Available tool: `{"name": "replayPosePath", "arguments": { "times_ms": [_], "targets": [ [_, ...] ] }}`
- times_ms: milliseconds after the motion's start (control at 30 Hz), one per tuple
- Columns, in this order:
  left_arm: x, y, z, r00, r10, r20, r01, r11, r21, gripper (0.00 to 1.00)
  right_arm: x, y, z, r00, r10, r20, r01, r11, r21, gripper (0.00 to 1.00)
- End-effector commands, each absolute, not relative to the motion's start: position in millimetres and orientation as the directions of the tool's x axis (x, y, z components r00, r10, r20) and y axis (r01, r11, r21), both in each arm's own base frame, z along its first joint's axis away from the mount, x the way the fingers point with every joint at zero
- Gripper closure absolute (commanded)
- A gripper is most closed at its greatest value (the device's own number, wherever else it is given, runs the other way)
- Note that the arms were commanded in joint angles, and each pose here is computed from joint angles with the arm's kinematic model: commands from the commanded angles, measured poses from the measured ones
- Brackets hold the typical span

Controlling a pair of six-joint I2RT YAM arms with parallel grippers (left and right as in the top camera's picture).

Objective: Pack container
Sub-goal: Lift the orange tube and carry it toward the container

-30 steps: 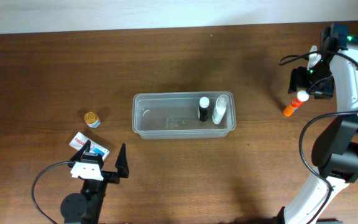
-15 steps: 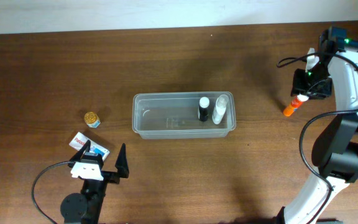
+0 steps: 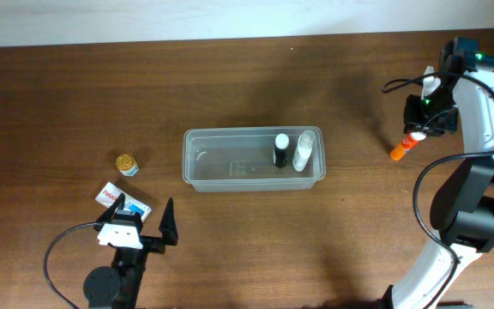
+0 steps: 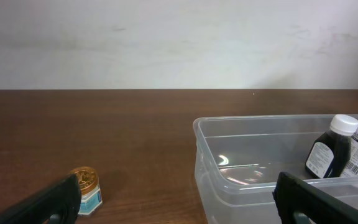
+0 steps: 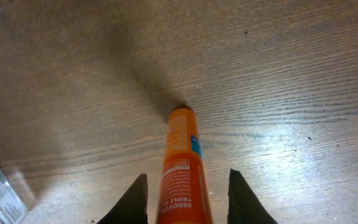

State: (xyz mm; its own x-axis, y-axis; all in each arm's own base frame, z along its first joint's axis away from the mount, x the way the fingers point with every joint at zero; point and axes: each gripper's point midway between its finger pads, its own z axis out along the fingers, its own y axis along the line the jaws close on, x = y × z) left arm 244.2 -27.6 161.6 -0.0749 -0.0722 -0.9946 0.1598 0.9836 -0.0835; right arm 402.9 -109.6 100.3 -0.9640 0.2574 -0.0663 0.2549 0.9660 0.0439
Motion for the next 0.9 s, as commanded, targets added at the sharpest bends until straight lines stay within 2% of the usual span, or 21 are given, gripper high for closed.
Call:
{"name": "replayPosePath", "arguments": {
  "times_ms": [0, 467, 733, 867],
  "targets": [
    [244.1, -25.5, 160.9, -0.073, -0.075, -0.995, 0.150, 0.985, -0.085, 0.00, 403.0, -99.1, 97.9, -0.966, 0.253, -0.054, 0.248, 0.966, 0.078, 0.80],
    [244.1, -25.5, 160.9, -0.073, -0.075, -0.995, 0.150, 0.985, -0.085, 0.00, 402.4, -76.6, 113.4, -0.976, 0.214, -0.037, 0.211, 0.974, 0.083, 0.81],
    [244.1, -25.5, 160.9, -0.073, -0.075, -0.995, 0.150, 0.985, -0.085, 0.01, 404.4, -64.6, 164.0, -0.973, 0.223, -0.067, 0.217, 0.972, 0.085, 0.81],
    [244.1, -25.5, 160.9, -0.073, -0.075, -0.995, 0.150, 0.985, -0.085, 0.01, 403.7, -49.4, 203.6, -0.975, 0.193, -0.112, 0.184, 0.979, 0.087, 0.81]
  ]
}}
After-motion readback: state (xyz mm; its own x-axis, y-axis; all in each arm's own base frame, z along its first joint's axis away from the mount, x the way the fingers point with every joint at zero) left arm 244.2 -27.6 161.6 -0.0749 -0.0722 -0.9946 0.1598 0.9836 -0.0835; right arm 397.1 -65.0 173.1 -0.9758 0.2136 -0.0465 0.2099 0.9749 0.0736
